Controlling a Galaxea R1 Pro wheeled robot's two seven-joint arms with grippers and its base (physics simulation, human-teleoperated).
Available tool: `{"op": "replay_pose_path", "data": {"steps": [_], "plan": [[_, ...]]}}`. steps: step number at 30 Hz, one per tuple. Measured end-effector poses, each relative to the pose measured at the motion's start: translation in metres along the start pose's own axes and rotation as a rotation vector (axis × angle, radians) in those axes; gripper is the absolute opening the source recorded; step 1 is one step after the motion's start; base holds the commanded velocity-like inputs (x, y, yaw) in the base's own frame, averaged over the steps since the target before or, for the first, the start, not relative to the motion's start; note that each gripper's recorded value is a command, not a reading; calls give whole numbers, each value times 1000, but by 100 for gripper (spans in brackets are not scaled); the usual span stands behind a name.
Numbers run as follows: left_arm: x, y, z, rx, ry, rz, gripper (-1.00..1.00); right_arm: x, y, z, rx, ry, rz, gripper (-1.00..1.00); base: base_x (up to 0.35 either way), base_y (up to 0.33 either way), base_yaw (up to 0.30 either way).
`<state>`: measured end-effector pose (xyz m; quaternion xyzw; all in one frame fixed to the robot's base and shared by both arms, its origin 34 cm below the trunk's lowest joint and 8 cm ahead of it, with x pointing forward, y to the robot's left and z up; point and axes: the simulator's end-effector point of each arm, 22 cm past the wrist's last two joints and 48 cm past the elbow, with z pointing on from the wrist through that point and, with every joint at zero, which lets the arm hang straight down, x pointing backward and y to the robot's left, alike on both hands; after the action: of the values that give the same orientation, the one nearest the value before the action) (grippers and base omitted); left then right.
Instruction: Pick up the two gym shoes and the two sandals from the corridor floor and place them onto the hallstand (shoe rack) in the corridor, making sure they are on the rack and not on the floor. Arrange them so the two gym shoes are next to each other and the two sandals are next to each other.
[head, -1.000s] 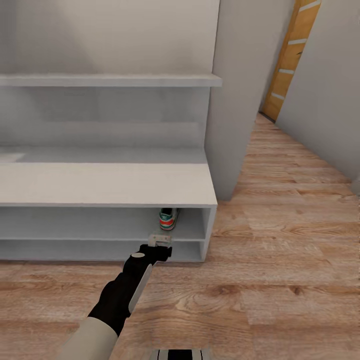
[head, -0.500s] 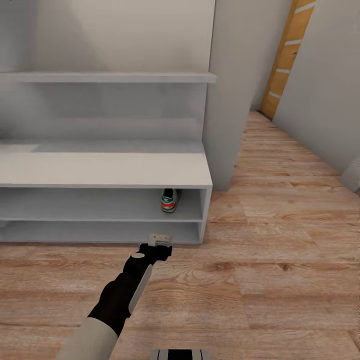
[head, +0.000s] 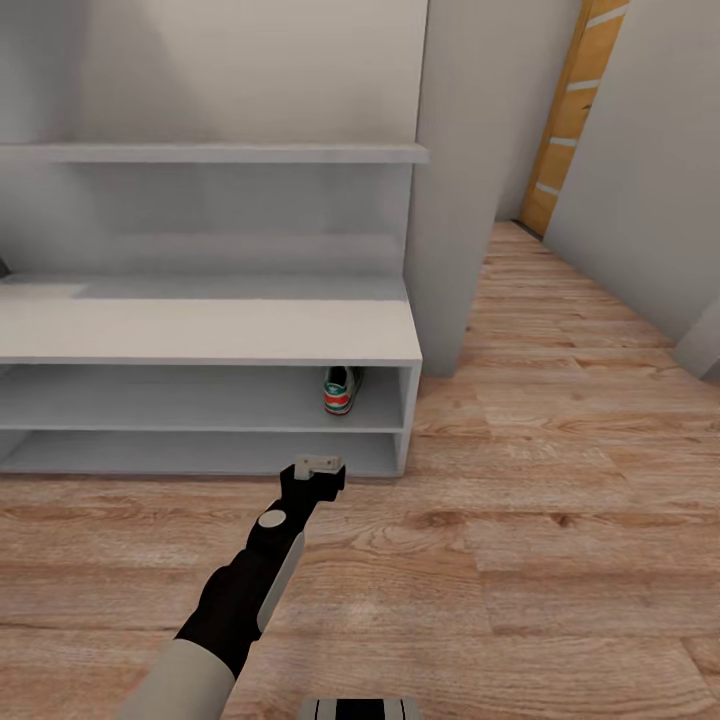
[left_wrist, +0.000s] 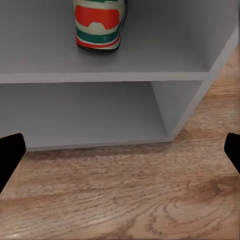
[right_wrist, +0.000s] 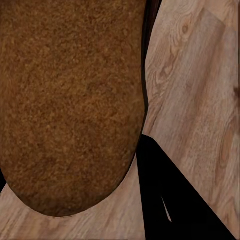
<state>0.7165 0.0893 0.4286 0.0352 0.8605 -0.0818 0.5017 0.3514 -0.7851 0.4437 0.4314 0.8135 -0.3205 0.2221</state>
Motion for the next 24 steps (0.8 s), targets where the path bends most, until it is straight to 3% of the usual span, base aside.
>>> {"op": "replay_pose_path", "data": {"steps": [4,6,10,12,16,17,18,19,24], "plan": [[8,-3,1,12,13,0,100,-14,-3,-7,5,-36,5,-100,-1,0,0],[25,-9,2,45,46,6,100,-20,-3,-10,2,-50,10,-100,0,0,0],[35,-3,2,97,64,28,100,-50,-5,-27,3,-123,21,-100,0,0,-5],[36,-6,1,122,65,32,100,-48,4,-32,-11,-133,28,-100,0,0,-85],[36,-11,0,154,66,35,100,14,59,-36,-92,-61,37,-100,0,0,-228],[36,-12,0,161,65,36,100,32,91,-46,-127,-52,0,-100,0,0,-282],[36,-13,0,162,66,37,100,50,132,-57,-202,-37,-13,-100,0,0,-284],[36,-13,0,163,65,37,100,46,128,-57,-186,-46,-31,-100,0,0,-287],[36,-14,-1,166,65,37,100,45,150,-66,-223,-62,-60,-100,0,0,-289]]}}
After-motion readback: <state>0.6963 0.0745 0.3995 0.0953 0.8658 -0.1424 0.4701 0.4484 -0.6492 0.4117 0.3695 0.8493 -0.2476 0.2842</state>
